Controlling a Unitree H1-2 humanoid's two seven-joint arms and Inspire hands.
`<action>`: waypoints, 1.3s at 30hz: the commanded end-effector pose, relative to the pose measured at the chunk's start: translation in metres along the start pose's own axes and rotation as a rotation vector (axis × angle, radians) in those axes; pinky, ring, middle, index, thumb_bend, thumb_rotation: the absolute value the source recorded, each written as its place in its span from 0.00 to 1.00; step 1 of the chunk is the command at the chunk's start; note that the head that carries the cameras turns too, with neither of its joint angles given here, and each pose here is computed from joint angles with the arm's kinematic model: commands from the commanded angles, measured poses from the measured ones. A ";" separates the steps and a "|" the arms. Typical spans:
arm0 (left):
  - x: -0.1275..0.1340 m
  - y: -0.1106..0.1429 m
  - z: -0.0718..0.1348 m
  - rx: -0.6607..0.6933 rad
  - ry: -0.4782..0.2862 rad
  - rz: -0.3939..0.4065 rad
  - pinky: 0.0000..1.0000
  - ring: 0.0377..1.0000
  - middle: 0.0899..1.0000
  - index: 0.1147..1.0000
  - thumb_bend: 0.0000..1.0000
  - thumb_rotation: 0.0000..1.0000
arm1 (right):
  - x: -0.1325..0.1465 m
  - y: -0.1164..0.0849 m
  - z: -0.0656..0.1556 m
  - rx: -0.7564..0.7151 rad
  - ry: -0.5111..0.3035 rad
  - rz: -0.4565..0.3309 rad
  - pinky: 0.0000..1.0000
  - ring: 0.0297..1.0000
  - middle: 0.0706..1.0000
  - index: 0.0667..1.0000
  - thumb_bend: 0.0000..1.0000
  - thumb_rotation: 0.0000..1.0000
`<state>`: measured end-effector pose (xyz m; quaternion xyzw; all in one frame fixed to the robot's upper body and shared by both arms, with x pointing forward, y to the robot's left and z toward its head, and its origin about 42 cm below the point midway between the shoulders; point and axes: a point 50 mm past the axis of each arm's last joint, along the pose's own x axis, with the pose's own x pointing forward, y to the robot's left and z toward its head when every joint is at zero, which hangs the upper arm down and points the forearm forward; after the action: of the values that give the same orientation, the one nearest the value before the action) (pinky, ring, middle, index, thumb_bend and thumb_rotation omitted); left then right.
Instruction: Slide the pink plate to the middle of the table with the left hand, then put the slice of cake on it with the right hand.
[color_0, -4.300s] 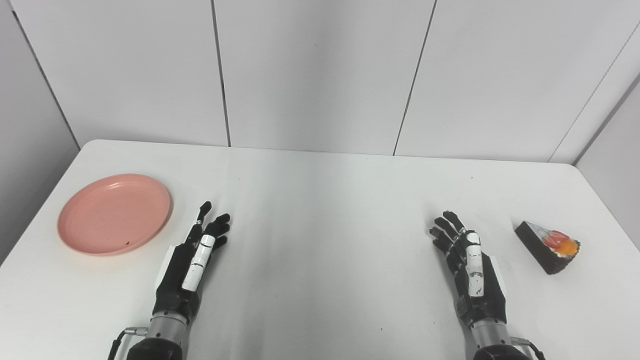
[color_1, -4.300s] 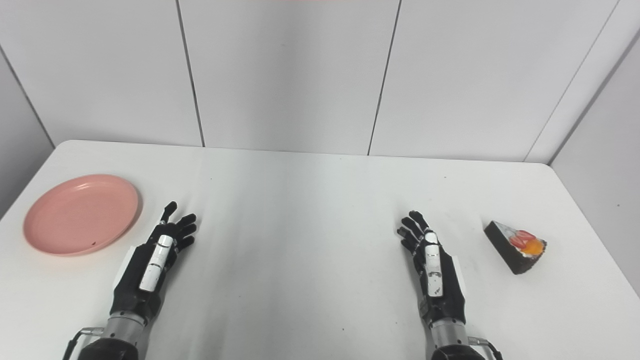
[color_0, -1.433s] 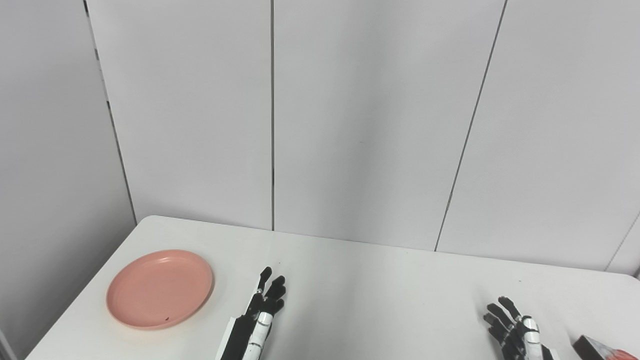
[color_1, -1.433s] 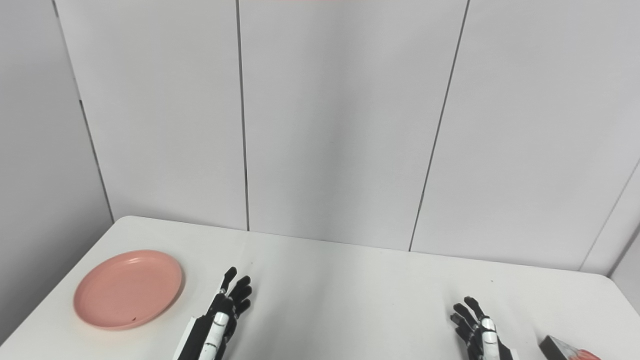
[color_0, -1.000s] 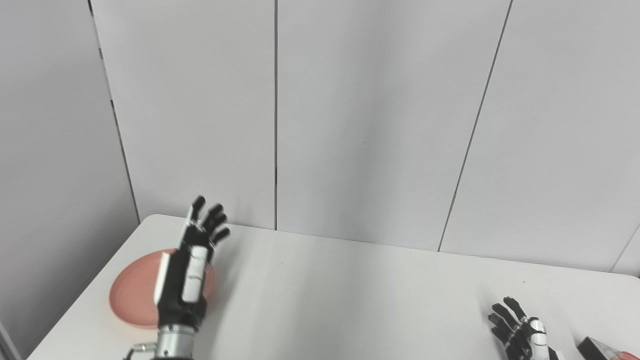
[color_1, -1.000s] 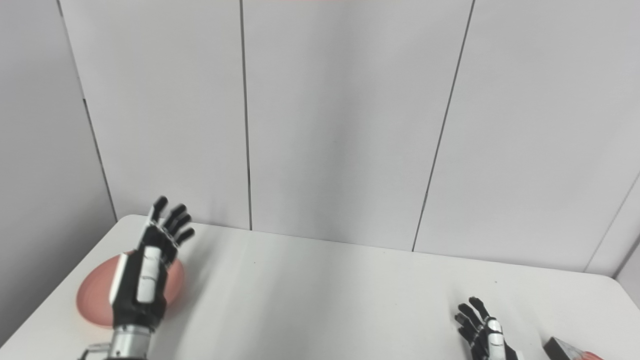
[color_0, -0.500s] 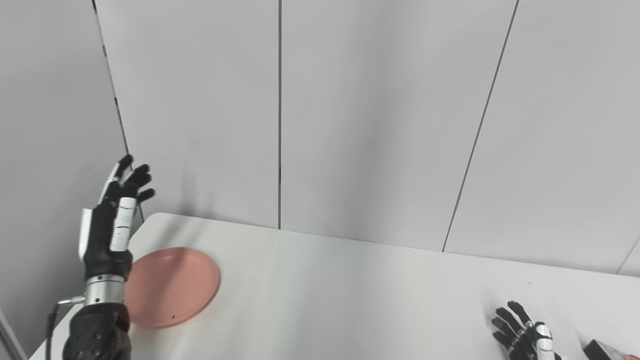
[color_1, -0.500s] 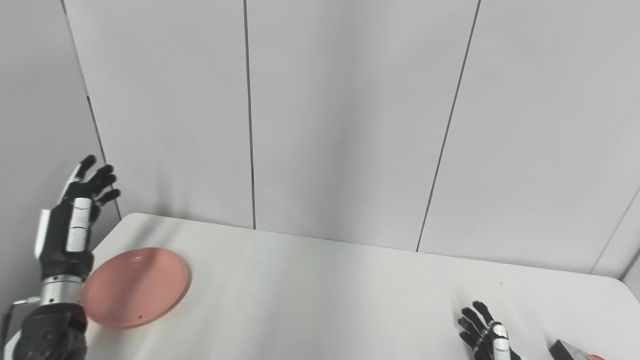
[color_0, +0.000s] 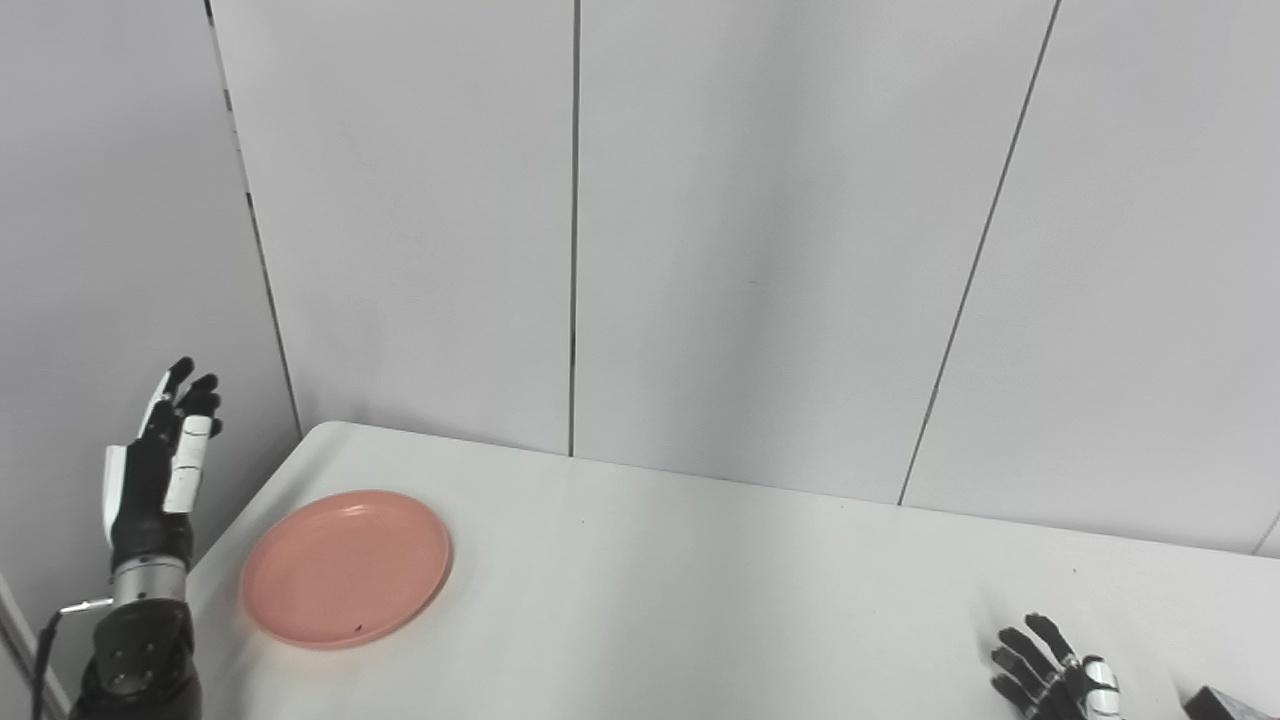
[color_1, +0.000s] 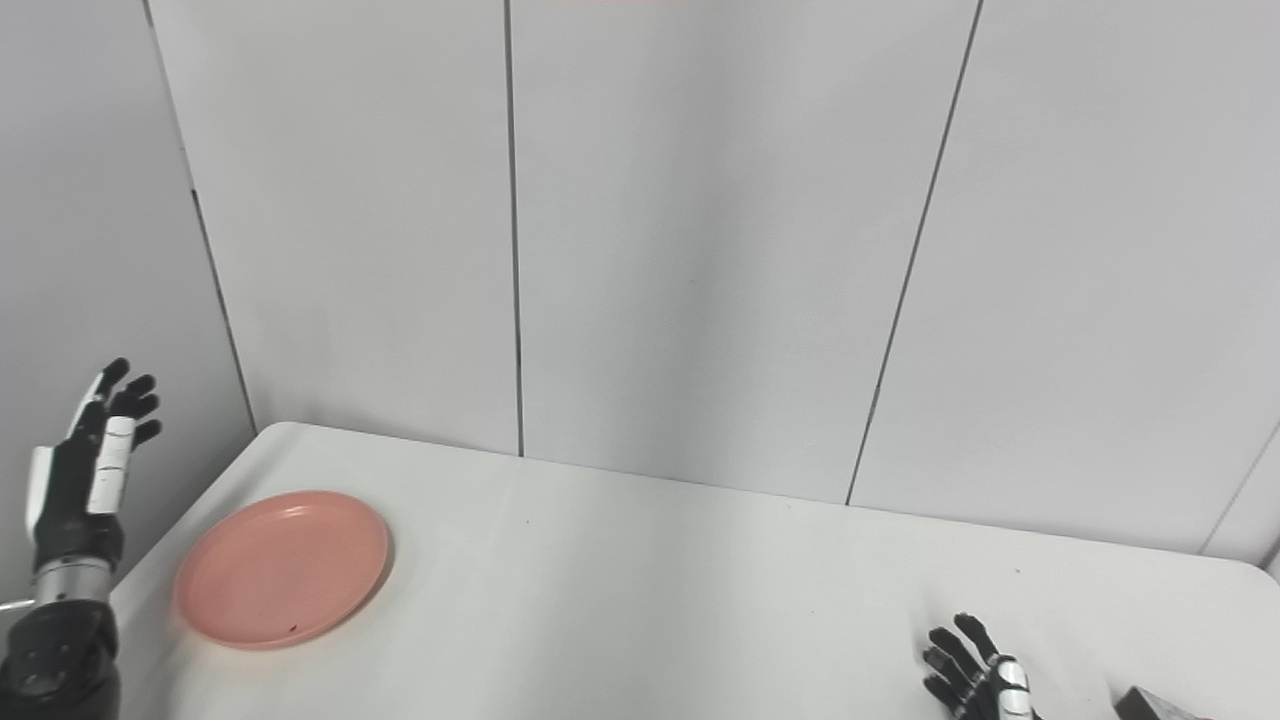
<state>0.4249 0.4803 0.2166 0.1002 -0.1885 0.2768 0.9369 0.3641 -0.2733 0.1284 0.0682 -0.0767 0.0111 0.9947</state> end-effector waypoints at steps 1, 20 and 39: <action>0.022 0.007 0.023 0.001 -0.092 -0.001 0.84 0.88 0.89 0.89 0.82 0.94 | -0.019 0.000 -0.020 0.027 0.073 -0.014 0.87 0.85 0.83 0.88 0.76 1.00; -0.017 -0.018 -0.030 -0.071 0.106 -0.056 0.77 0.86 0.86 0.87 0.80 0.90 | -0.023 0.009 -0.008 0.013 0.073 -0.014 0.85 0.84 0.84 0.89 0.73 1.00; -0.044 -0.057 -0.043 -0.083 0.201 -0.179 0.70 0.85 0.84 0.87 0.78 0.90 | -0.023 0.012 -0.005 0.003 0.057 -0.017 0.82 0.81 0.81 0.87 0.72 1.00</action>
<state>0.4350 0.4327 0.1572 0.0564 -0.0941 0.2044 0.9727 0.3468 -0.2633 0.1303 0.0677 -0.0708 0.0047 0.9952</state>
